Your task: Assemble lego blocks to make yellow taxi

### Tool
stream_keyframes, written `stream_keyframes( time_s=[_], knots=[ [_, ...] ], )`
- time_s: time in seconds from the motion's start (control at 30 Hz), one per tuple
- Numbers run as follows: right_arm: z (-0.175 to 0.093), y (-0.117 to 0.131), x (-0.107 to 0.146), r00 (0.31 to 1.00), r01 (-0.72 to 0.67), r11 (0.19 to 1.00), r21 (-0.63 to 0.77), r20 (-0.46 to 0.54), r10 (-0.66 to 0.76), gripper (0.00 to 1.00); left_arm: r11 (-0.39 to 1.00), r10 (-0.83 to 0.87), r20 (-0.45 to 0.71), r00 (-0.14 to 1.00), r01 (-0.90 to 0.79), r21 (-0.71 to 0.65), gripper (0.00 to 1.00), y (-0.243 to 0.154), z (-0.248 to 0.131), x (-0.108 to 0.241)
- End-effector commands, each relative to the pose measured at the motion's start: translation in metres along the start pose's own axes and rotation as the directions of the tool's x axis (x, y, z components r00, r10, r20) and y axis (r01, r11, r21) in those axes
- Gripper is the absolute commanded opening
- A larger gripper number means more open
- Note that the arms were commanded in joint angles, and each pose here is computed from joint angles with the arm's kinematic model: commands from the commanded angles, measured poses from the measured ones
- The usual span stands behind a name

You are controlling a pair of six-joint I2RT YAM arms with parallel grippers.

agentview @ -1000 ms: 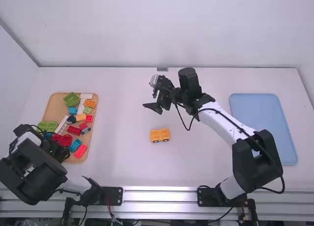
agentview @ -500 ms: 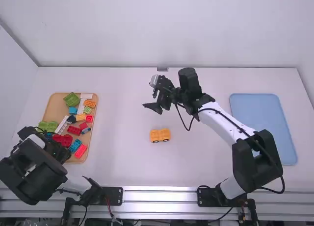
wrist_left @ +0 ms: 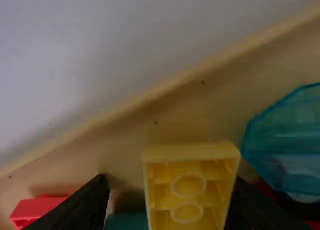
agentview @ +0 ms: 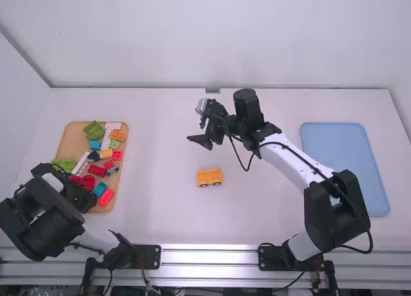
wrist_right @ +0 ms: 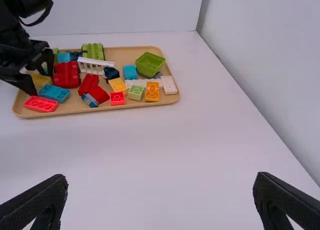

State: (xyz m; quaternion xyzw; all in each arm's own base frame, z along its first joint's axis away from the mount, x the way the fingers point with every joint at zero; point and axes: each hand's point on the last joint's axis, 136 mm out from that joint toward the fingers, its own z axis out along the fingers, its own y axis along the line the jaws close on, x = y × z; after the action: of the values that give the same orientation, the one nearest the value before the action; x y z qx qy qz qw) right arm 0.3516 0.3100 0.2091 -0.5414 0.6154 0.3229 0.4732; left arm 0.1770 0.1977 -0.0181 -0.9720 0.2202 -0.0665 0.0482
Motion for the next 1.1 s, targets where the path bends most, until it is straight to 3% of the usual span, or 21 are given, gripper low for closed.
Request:
stream_keyframes(
  time_s=[0.0,0.23,0.3,0.4,0.6,0.7,0.83,0.97,1.07],
  knots=[
    [0.0,0.001,0.003,1.0,-0.004,1.0,0.003,-0.007,0.004,0.99,0.999,-0.016,0.023,1.0,0.017,-0.03,0.6,0.008,0.006,-0.005],
    [0.0,-0.005,0.006,1.0,-0.006,0.999,0.036,-0.024,0.007,0.98,1.0,-0.013,0.022,1.0,0.014,-0.027,0.55,0.006,0.011,-0.004],
    [0.0,-0.005,0.006,1.0,-0.006,0.999,0.038,-0.026,0.007,0.98,0.999,-0.017,0.017,1.0,0.017,-0.029,0.38,0.007,0.011,-0.004],
    [0.0,-0.005,0.006,1.0,-0.006,0.999,0.037,-0.025,0.007,0.99,0.999,-0.014,0.018,1.0,0.014,-0.03,0.22,0.007,0.011,-0.004],
    [0.0,-0.005,0.007,1.0,-0.008,0.999,0.037,-0.028,0.009,0.99,0.999,-0.013,0.017,1.0,0.013,-0.036,0.31,0.009,0.011,-0.003],
    [0.0,-0.005,0.007,0.999,-0.01,0.999,0.036,-0.03,0.011,0.98,0.999,-0.01,0.019,1.0,0.011,-0.045,0.18,0.014,0.013,-0.004],
    [0.0,-0.004,0.008,0.999,-0.009,0.999,0.035,-0.031,0.01,0.98,0.998,-0.006,0.027,1.0,0.008,-0.064,0.07,0.022,0.016,-0.007],
    [0.0,-0.005,0.008,0.999,-0.015,0.999,0.035,-0.033,0.016,0.99,0.968,0.25,-0.021,0.968,-0.25,-0.004,0.04,0.008,0.016,-0.005],
    [-0.001,-0.004,0.011,0.999,-0.023,0.999,0.032,-0.043,0.024,0.99,0.868,0.483,-0.122,0.867,-0.456,0.198,0.02,-0.025,0.002,0.017]
  ],
)
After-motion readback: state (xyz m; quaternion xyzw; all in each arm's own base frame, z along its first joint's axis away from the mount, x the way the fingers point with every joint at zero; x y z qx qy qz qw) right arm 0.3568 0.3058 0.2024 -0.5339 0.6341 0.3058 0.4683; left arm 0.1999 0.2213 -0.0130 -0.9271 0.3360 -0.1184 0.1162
